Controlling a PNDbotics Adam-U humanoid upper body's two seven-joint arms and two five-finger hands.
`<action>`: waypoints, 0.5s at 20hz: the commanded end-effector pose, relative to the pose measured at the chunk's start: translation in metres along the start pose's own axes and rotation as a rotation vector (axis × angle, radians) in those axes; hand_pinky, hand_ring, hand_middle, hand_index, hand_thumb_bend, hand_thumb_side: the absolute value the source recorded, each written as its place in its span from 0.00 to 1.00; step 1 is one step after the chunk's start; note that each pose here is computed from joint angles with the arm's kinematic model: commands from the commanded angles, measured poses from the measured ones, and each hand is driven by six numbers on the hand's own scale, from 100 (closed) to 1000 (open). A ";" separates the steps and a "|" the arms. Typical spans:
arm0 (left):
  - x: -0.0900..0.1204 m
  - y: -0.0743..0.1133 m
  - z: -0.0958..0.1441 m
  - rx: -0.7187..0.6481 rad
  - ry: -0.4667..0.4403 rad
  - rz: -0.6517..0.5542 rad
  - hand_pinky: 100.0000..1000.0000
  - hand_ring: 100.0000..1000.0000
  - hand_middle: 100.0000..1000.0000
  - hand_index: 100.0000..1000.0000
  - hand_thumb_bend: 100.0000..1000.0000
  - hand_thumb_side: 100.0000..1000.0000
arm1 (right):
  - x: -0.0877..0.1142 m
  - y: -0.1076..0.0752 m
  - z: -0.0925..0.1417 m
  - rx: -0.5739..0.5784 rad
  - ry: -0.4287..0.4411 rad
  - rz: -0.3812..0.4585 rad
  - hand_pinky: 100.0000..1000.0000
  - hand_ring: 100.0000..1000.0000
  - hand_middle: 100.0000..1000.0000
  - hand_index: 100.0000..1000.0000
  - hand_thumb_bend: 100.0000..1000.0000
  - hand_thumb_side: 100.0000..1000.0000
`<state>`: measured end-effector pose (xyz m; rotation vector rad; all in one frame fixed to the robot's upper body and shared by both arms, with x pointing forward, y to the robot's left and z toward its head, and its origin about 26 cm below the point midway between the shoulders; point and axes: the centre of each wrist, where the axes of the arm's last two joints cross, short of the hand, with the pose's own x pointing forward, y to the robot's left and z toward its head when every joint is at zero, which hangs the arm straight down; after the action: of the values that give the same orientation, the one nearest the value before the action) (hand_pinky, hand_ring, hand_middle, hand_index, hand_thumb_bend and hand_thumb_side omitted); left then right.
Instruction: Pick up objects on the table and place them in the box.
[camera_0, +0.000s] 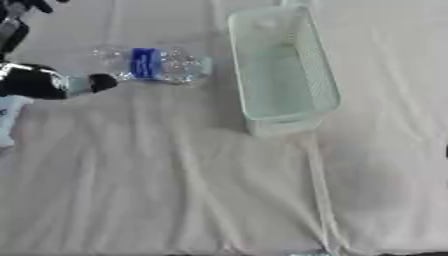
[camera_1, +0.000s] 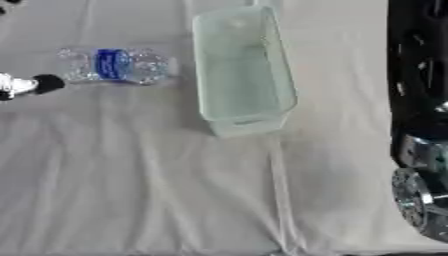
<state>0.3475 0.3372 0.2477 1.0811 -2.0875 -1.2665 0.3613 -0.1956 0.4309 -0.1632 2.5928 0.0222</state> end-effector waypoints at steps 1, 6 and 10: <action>-0.011 0.013 -0.005 -0.039 -0.027 -0.004 0.50 0.67 1.00 0.93 0.74 0.58 | 0.000 0.001 -0.006 0.001 -0.022 -0.015 0.67 0.77 0.83 0.85 0.00 1.00; -0.013 0.007 -0.015 -0.067 -0.062 0.041 0.50 0.68 1.00 0.93 0.73 0.58 | 0.000 0.003 -0.006 0.007 -0.019 -0.028 0.67 0.77 0.83 0.85 0.00 1.00; -0.015 0.001 -0.024 -0.095 -0.079 0.055 0.49 0.67 1.00 0.93 0.72 0.59 | -0.001 0.003 -0.008 0.008 -0.023 -0.036 0.67 0.77 0.83 0.85 0.00 1.00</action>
<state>0.3722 0.3361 0.2513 0.9320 -2.0707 -1.3729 0.3624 -0.1933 0.4299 -0.1973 2.5962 0.0011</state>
